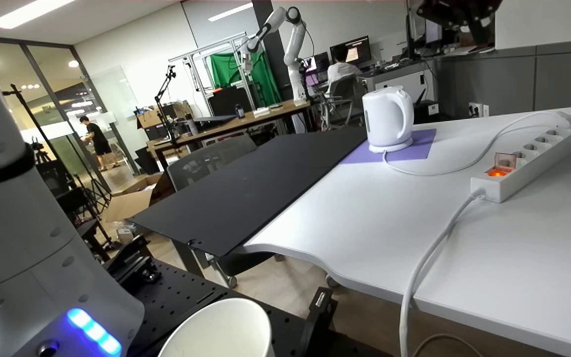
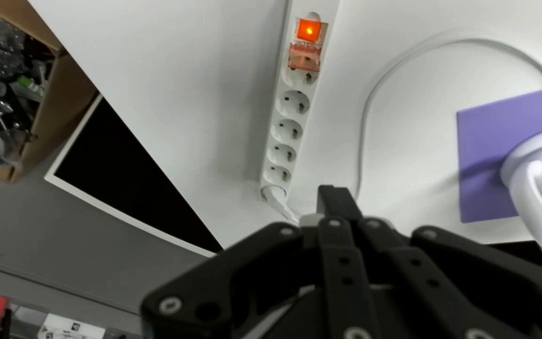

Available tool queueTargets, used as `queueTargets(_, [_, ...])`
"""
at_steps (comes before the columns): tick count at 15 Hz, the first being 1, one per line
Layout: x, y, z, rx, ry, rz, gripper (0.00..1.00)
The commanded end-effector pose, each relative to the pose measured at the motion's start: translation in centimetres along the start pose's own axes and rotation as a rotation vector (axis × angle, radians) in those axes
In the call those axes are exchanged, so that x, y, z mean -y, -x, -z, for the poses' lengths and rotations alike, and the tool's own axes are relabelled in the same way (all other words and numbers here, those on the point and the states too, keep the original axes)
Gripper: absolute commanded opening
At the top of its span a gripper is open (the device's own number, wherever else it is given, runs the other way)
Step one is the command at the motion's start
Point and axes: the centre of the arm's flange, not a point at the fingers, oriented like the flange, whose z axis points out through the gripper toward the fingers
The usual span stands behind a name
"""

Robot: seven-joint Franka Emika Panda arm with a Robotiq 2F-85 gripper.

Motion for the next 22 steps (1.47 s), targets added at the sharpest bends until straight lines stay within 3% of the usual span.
queueTargets(1, [-3.7, -2.3, -3.8, 0.109, 0.033, -0.060, 0.00])
queueTargets(2, [-2.0, 0.1, -2.1, 0.065, 0.016, -0.021, 0.01])
queueTargets(5, [-3.3, 0.0, -3.9, 0.112, 0.040, -0.031, 0.01])
queueTargets(12, [-3.1, -0.4, -3.9, 0.112, 0.038, -0.029, 0.00])
queueTargets(16, [-3.8, 0.2, -7.4, 0.198, 0.027, -0.010, 0.00])
queueTargets(22, [-5.0, 2.5, -11.9, 0.216, -0.051, -0.068, 0.00])
